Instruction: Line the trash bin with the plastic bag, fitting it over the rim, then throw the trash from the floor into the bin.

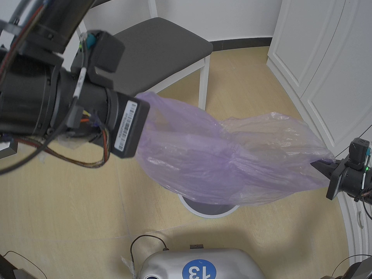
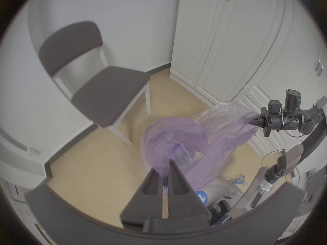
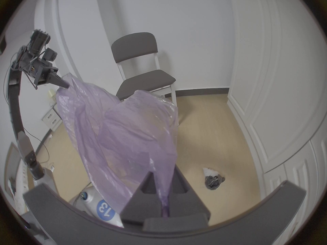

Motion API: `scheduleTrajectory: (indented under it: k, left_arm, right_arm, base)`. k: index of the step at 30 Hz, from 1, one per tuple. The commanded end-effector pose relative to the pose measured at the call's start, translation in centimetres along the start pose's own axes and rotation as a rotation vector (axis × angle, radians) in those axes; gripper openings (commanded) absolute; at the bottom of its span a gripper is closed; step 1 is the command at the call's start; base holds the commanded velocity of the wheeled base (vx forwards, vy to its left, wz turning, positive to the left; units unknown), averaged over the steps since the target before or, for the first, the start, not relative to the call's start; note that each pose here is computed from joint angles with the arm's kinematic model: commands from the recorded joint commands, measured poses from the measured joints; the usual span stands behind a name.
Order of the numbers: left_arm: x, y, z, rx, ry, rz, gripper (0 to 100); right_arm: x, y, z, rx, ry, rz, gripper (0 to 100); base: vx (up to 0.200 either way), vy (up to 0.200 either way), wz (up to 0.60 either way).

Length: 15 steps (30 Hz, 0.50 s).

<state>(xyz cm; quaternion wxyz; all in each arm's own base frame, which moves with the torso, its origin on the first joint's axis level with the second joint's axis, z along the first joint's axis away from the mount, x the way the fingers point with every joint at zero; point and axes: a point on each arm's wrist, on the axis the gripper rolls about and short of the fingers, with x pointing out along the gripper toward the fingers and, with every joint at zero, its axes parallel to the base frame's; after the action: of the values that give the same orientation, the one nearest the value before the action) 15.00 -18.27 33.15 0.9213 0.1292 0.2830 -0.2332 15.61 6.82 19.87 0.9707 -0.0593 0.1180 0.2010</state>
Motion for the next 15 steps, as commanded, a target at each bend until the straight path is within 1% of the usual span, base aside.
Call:
scheduleTrajectory:
  k: [1,5,7,10,13,15]
  left_arm:
    - [1.3,0.7,-1.8,-0.054,0.028,-0.064,0]
    - [2.9,0.1,-2.5,-0.059,-0.010,-0.086,0]
    - [4.2,-0.5,-2.6,-0.052,-0.049,-0.100,0]
    - [5.5,-1.1,-2.0,-0.050,-0.086,-0.142,0]
    - [6.8,-1.7,-1.4,-0.058,-0.113,-0.186,0]
    - [7.8,-2.0,-1.1,-0.062,-0.125,-0.199,0]
  right_arm:
    - [4.3,1.4,1.1,-0.076,0.057,-0.014,0]
    - [5.7,2.6,1.4,-0.103,0.071,0.019,0]
    - [6.7,3.0,1.8,-0.178,0.072,0.035,0]
    - [7.9,3.3,2.2,-0.240,0.070,0.040,0]
    - [9.1,4.0,2.7,-0.264,0.065,0.058,0]
    - [9.9,4.2,2.8,-0.267,0.069,0.062,0]
  base:
    - [0.000,0.000,0.00]
    - [0.000,0.000,0.00]
    - [0.000,0.000,0.00]
    - [0.000,0.000,0.00]
    - [0.000,0.000,0.00]
    - [0.000,0.000,0.00]
